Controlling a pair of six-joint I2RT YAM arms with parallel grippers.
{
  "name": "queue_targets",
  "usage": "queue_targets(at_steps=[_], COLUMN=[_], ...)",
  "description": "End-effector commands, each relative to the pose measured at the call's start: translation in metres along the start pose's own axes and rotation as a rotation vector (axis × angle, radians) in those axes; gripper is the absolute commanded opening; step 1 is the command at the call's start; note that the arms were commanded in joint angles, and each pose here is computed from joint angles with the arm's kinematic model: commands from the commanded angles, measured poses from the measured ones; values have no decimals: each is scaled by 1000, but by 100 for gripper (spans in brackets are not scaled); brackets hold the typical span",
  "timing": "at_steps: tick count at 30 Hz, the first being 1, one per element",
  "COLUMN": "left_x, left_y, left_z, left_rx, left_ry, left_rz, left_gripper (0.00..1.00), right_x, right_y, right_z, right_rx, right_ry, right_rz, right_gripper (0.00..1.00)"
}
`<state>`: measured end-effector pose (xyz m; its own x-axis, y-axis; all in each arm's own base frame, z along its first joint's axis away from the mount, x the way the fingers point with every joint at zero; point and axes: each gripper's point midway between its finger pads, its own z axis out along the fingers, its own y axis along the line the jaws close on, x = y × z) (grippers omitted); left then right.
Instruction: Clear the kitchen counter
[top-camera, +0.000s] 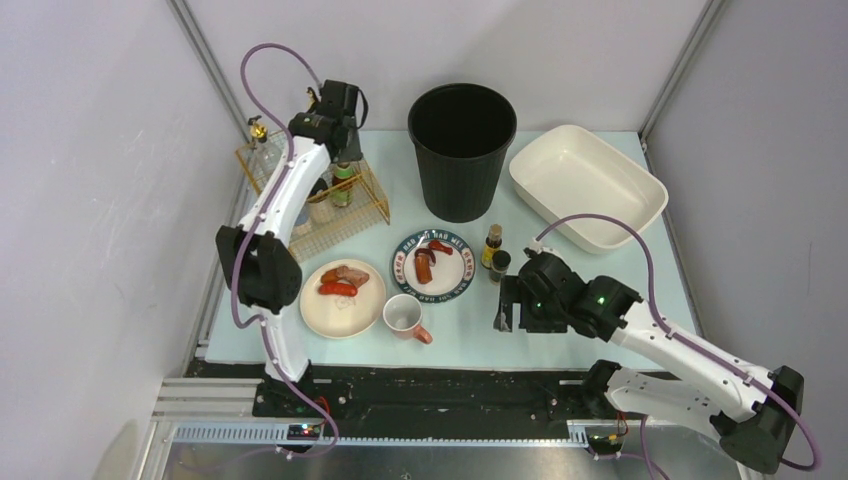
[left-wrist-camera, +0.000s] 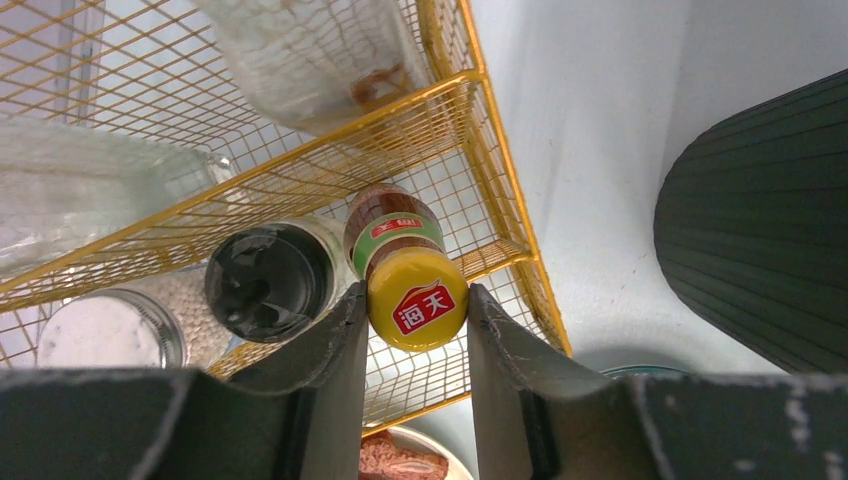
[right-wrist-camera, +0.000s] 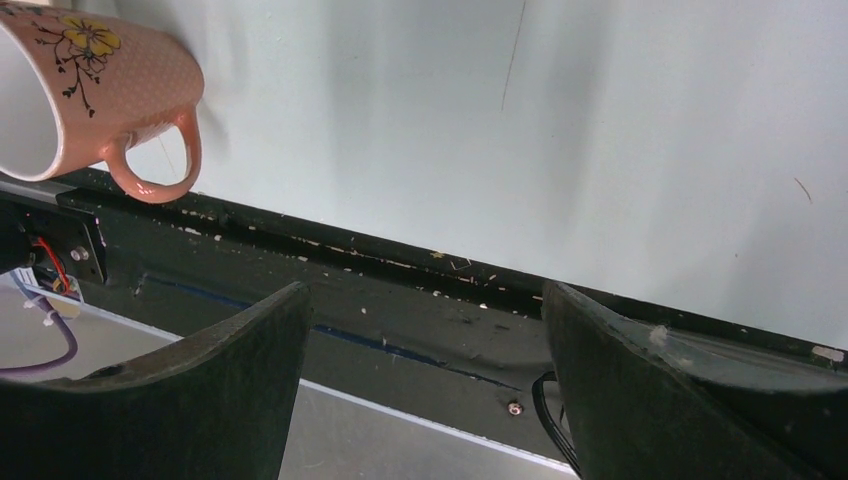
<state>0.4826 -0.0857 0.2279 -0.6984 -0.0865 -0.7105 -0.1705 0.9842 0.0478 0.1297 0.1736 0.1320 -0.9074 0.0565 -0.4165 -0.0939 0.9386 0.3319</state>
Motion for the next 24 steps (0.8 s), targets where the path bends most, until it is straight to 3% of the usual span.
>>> queue_targets(at_steps=[1,5,8,24], left_x=[-2,-1,0,7], left_y=[32,37,40,53], left_z=[-32,-40,-46,-75], left_rx=[-59,-60,-61,-41], left_ry=[-26,-31,-37,-61], left_rz=[-6,-11,-17,-21], left_gripper=[15,27,42,82], right_x=[-2,-1,0,5], right_y=[8,10,12,13], right_z=[0,-1,-3,-9], right_rx=[-26,-35,-44,-57], right_ry=[-16,-15,-16,-15], right_rz=[7,7,5,12], right_gripper=[89,89,89,89])
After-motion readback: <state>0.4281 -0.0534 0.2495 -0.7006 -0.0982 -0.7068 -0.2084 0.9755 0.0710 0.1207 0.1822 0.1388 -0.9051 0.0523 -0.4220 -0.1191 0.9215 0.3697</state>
